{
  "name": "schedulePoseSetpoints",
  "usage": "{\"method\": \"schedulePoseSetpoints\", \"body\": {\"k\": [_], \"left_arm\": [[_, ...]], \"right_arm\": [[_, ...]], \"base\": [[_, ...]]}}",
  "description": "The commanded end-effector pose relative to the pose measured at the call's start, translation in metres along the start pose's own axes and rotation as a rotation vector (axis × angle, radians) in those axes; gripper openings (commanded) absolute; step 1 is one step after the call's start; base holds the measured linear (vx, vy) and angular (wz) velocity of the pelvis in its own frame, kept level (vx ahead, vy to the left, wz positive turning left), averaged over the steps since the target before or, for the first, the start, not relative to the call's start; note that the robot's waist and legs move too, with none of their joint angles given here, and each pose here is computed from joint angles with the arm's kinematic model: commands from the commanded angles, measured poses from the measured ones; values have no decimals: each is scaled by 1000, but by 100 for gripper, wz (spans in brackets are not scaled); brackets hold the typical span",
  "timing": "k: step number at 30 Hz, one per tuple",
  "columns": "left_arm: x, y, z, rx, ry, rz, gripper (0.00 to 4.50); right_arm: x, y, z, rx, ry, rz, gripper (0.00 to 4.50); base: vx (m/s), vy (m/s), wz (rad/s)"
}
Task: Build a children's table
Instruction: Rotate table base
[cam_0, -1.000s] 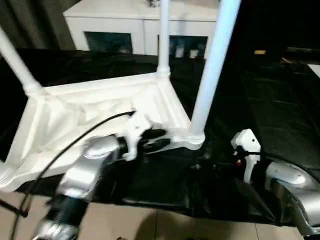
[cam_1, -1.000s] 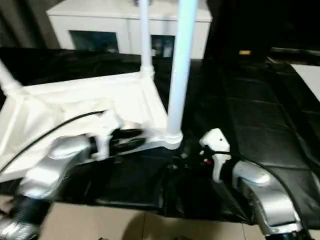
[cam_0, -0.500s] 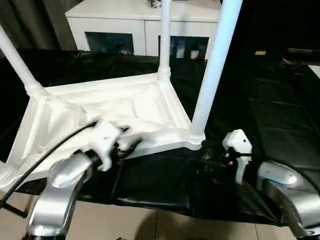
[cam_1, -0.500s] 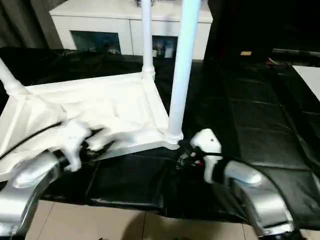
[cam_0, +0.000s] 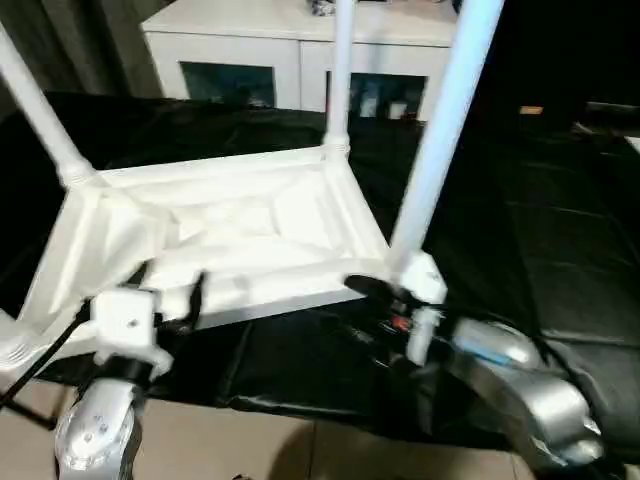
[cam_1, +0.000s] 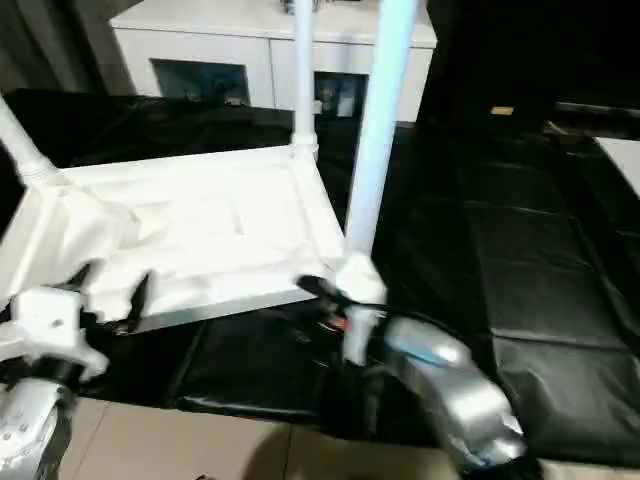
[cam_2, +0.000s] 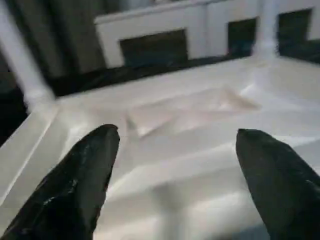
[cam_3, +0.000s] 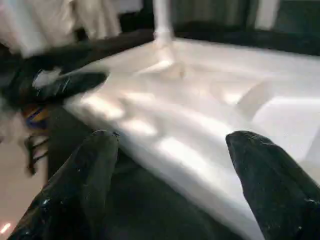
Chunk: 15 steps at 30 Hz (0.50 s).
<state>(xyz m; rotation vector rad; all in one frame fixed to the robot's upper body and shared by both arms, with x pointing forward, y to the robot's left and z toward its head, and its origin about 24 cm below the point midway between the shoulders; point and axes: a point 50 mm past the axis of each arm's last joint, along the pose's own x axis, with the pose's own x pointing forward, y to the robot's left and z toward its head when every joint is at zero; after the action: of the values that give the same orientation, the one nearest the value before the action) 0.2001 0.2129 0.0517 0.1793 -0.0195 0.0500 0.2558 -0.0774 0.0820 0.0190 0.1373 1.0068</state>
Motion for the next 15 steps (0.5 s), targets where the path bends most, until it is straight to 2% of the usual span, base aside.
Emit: {"method": "schedulePoseSetpoints", "body": {"k": [1, 5, 7, 8, 11, 15], "left_arm": [[-3, 5, -2, 19, 4, 48, 449], [-15, -3, -15, -27, 39, 52, 450], [-17, -5, -16, -31, 45, 47, 450], [-19, -6, -18, -35, 51, 62, 450], [-24, -8, -23, -54, 67, 94, 450], [-32, -9, -26, -70, 84, 140, 450]], "right_arm": [[3, -7, 0, -9, 2, -65, 383], [13, -46, 2, 36, -36, -387, 383], [13, -50, 2, 41, -40, -416, 383], [12, -59, 2, 60, -41, -489, 383], [11, -68, 1, 66, -38, -562, 383], [9, -76, 0, 71, -40, -613, 383]], "base": [[0, 0, 0], [0, 0, 0], [0, 0, 0], [0, 0, 0], [0, 0, 0], [0, 0, 0]]}}
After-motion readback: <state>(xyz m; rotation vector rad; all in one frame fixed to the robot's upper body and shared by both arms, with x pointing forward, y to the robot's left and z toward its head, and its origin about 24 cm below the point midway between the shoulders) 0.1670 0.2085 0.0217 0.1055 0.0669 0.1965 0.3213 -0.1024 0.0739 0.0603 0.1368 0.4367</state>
